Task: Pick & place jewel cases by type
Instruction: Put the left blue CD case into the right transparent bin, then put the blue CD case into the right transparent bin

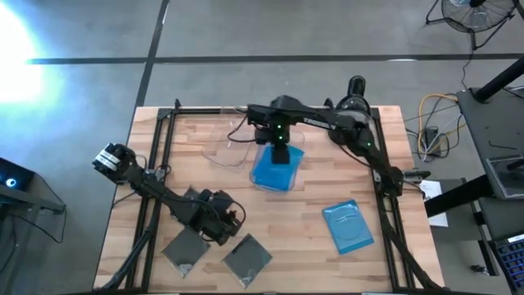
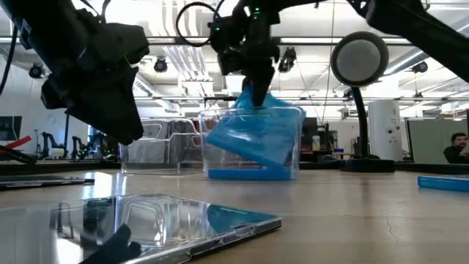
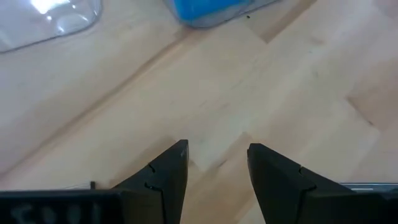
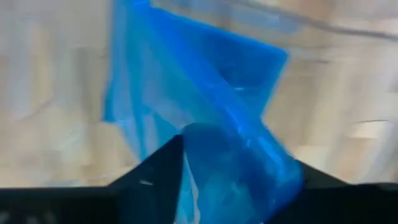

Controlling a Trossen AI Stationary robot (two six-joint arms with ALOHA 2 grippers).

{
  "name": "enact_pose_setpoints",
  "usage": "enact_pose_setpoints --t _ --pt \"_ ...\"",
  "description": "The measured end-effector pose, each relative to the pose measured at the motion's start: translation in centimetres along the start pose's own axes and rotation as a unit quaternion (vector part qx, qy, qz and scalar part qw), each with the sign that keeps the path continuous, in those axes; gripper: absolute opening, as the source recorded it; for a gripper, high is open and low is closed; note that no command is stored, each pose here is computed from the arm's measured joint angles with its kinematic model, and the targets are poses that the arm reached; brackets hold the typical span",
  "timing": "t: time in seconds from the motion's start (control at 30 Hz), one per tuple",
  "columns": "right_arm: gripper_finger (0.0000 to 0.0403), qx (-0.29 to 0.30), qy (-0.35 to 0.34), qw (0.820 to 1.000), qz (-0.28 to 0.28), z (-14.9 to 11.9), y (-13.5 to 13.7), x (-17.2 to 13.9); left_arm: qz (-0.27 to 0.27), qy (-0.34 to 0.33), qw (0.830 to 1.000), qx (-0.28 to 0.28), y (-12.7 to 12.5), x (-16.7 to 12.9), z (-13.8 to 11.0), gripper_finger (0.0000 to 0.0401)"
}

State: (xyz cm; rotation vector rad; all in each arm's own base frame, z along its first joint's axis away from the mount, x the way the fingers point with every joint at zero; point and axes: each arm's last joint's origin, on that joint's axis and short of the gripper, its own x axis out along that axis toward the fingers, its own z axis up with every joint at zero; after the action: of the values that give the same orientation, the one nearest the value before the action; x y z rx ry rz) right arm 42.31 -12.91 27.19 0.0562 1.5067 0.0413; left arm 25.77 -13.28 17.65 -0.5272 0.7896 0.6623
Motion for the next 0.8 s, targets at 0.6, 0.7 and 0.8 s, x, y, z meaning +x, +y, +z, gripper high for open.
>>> enact_pose_setpoints --t 0.6,0.7,0.8 --pt "0.0307 0.107 -0.058 0.983 -0.136 -0.5 1.4 -4.0 0.017 0.002 1.000 0.010 1.0 0.8 -0.4 0.0147" --pt "0.0302 0.129 -0.053 0.983 -0.116 -2.4 3.5 -5.9 0.006 -0.002 1.000 0.006 0.8 0.8 -0.3 0.0147" --pt "0.0296 0.147 -0.021 0.988 -0.048 -4.4 5.8 -5.4 -0.007 -0.007 1.000 0.010 0.5 0.9 -0.1 0.0147"
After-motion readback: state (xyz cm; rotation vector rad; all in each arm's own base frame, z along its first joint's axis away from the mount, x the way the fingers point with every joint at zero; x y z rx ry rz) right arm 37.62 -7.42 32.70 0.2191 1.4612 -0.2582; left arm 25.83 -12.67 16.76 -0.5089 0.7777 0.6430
